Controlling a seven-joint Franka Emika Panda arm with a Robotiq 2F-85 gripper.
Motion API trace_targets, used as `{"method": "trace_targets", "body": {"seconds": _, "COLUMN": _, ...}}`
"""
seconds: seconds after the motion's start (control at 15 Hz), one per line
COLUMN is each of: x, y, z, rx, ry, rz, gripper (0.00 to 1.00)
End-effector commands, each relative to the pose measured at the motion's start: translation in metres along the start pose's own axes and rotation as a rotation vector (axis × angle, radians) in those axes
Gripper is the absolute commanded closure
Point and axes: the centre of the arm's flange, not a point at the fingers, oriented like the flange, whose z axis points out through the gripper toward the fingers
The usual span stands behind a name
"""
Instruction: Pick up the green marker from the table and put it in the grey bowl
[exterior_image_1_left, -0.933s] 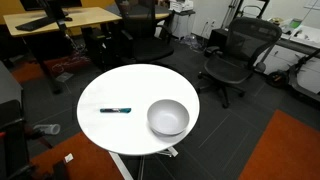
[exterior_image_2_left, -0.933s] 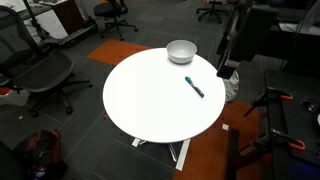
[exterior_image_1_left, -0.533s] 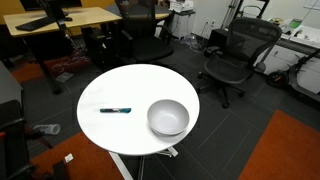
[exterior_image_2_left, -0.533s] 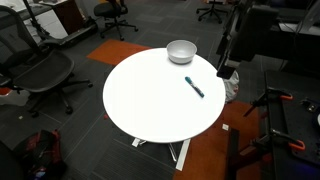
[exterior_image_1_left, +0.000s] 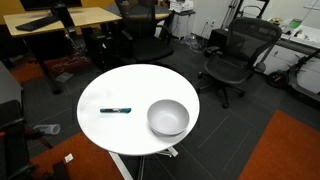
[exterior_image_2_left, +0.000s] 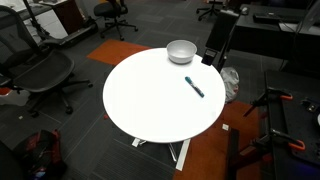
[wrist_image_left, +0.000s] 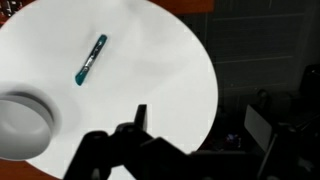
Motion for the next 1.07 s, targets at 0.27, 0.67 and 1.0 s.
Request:
{"method": "trace_targets", "body": {"seconds": 0.27, "x": 0.02, "y": 0.062, "z": 0.059, "rx": -0.13, "ry": 0.081, "rz": 0.337, "gripper": 0.0}}
{"method": "trace_targets", "body": {"seconds": 0.67, "x": 0.021, "y": 0.1, "z": 0.111, "rx": -0.18, "ry": 0.082, "rz": 0.561, "gripper": 0.0}}
{"method": "trace_targets", "body": {"seconds": 1.0, "x": 0.02, "y": 0.121, "z": 0.154, "rx": -0.196, "ry": 0.053, "rz": 0.653, "gripper": 0.0}}
